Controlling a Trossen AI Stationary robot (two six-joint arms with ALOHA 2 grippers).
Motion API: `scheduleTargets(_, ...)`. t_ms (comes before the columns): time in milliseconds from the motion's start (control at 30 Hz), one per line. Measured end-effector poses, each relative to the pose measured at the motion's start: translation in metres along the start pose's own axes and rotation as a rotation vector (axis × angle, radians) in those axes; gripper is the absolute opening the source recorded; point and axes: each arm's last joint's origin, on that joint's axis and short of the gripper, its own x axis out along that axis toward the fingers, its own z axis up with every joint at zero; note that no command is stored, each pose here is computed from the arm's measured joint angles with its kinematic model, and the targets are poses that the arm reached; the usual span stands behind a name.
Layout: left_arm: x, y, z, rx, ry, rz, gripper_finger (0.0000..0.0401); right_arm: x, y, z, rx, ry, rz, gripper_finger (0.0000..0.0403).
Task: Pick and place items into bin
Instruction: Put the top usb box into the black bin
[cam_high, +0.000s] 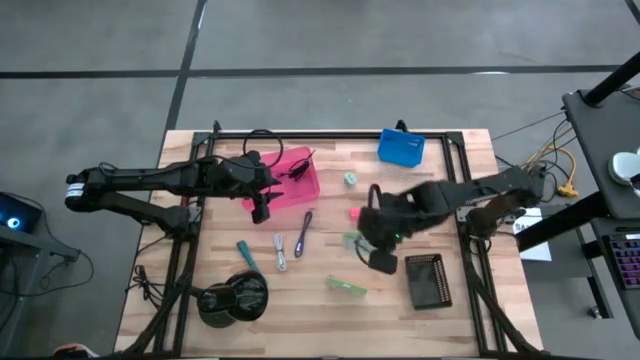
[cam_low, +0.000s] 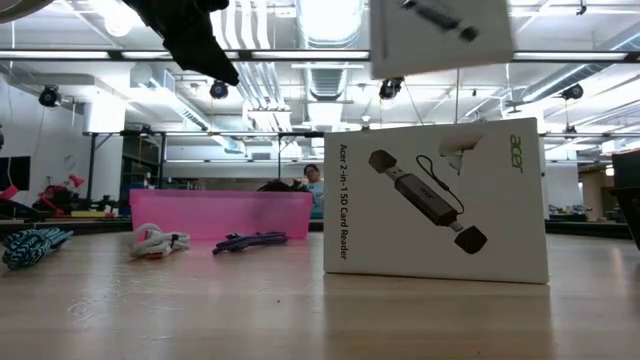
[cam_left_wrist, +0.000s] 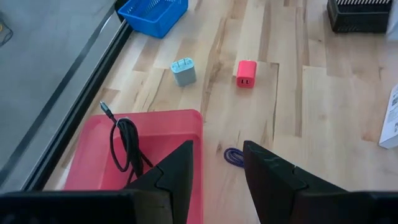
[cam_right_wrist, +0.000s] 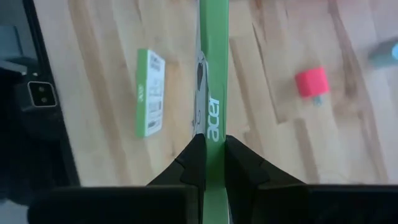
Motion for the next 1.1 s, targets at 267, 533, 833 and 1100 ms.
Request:
scheduleTargets(267, 0.000, 0.000, 0.000, -0.001, -0.001, 0.000, 0.0124, -0.018, 0.030, -0.039, 0.191, 0.003, -0.027, 0.0028)
scheduleTargets(533, 0.000, 0.000, 0.000, -0.001, 0.000, -0.001, 0.0124, -0.028, 0.047, -0.080, 0.382, 0.087, -0.105, 0.0028)
scheduleTargets(833, 0.002, 0.000, -0.001, -0.001, 0.009, -0.001, 0.0124, -0.029, 0.064, -0.110, 0.567, 0.046, -0.158, 0.0028)
scheduleTargets(1100, 0.006, -0.001, -0.001, 0.002, 0.021, -0.001, 0.0124, -0.011, 0.076, -0.150, 0.737, 0.062, -0.247, 0.0028)
